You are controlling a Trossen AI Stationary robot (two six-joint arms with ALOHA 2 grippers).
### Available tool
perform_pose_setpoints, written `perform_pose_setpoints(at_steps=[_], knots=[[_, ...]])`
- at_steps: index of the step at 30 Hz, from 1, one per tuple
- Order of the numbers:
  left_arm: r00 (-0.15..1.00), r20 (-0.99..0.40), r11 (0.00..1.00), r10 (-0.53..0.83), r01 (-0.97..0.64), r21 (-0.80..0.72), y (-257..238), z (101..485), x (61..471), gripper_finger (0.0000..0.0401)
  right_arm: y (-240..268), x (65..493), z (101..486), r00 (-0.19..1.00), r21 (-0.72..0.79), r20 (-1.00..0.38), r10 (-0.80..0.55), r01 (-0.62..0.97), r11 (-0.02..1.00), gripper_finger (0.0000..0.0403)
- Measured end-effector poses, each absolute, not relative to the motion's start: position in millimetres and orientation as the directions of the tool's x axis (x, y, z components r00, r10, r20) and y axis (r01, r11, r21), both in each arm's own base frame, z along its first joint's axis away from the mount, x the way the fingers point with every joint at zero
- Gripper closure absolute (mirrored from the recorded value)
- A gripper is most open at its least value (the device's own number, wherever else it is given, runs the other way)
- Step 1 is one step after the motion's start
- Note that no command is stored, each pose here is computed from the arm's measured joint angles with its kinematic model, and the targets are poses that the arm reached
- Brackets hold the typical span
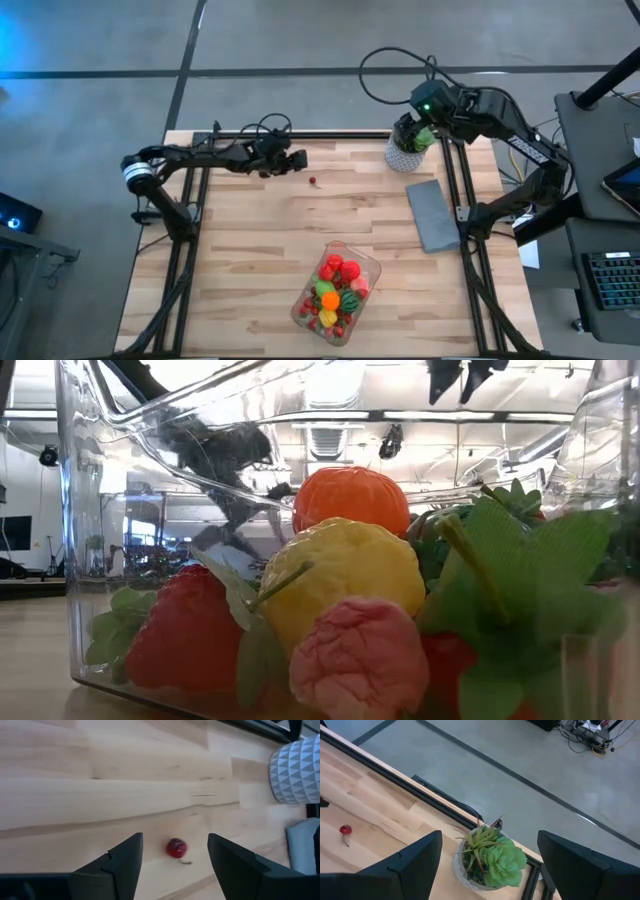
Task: Pick and placing Produce into tupperware
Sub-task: Put the red cherry into the transparent basket
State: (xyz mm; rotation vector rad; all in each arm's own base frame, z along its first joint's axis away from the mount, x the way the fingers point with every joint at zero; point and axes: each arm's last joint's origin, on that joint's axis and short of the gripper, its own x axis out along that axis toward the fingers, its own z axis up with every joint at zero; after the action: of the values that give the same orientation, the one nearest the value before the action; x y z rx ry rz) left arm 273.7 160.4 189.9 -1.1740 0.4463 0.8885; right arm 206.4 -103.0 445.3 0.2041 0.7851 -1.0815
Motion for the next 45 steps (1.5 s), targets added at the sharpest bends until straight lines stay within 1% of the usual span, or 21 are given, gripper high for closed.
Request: perform_pose_setpoints(at_steps=[5,8,12,17,23,31,34,40,45], knots=[[0.607,-0.716,0.141,0.344,-0.787,-0.6,164.6,193.9,297.4,0.0192,-104.4,202.4,447.2,0.233,-0.226,-0.656,-0.718,0.847,0.481,0.0081],[0.57,-0.769,0.133,0.289,-0.819,-0.558,164.9,188.2,307.0,0.0192,-104.5,201.0,447.9,0.233,-0.227,-0.655,-0.719,0.847,0.481,0.0081],[0.542,-0.811,0.156,0.218,-0.84,-0.52,164.5,180.0,322.4,0.0192,-104.2,200.3,448.2,0.233,-0.233,-0.655,-0.719,0.843,0.485,0.0081],[0.51,-0.841,0.167,0.179,-0.859,-0.485,165.6,176.6,337.0,0.0192,-102.9,197.2,450.0,0.238,-0.228,-0.651,-0.721,0.844,0.485,0.0081],[0.469,-0.869,0.16,0.158,-0.88,-0.446,166.2,170.4,340.6,0.0192,-101.0,192.8,452.2,0.245,-0.222,-0.646,-0.724,0.847,0.484,0.0086],[0.465,-0.87,0.164,0.162,-0.882,-0.441,166.6,169.4,341.0,0.0193,-100.3,191.3,452.3,0.246,-0.22,-0.644,-0.724,0.847,0.484,0.0087],[0.458,-0.871,0.175,0.177,-0.886,-0.43,167.0,169.4,340.8,0.0203,-100.6,191.9,450.8,0.243,-0.224,-0.647,-0.723,0.846,0.484,0.0087],[0.46,-0.87,0.176,0.178,-0.884,-0.432,166.9,169.5,341.1,0.0238,-101.4,193.8,445.0,0.229,-0.245,-0.658,-0.717,0.835,0.492,0.0087],[0.463,-0.868,0.176,0.177,-0.883,-0.435,167.4,166.8,342.6,0.0246,-102.3,195.8,438.1,0.213,-0.262,-0.671,-0.71,0.828,0.496,0.0087]])
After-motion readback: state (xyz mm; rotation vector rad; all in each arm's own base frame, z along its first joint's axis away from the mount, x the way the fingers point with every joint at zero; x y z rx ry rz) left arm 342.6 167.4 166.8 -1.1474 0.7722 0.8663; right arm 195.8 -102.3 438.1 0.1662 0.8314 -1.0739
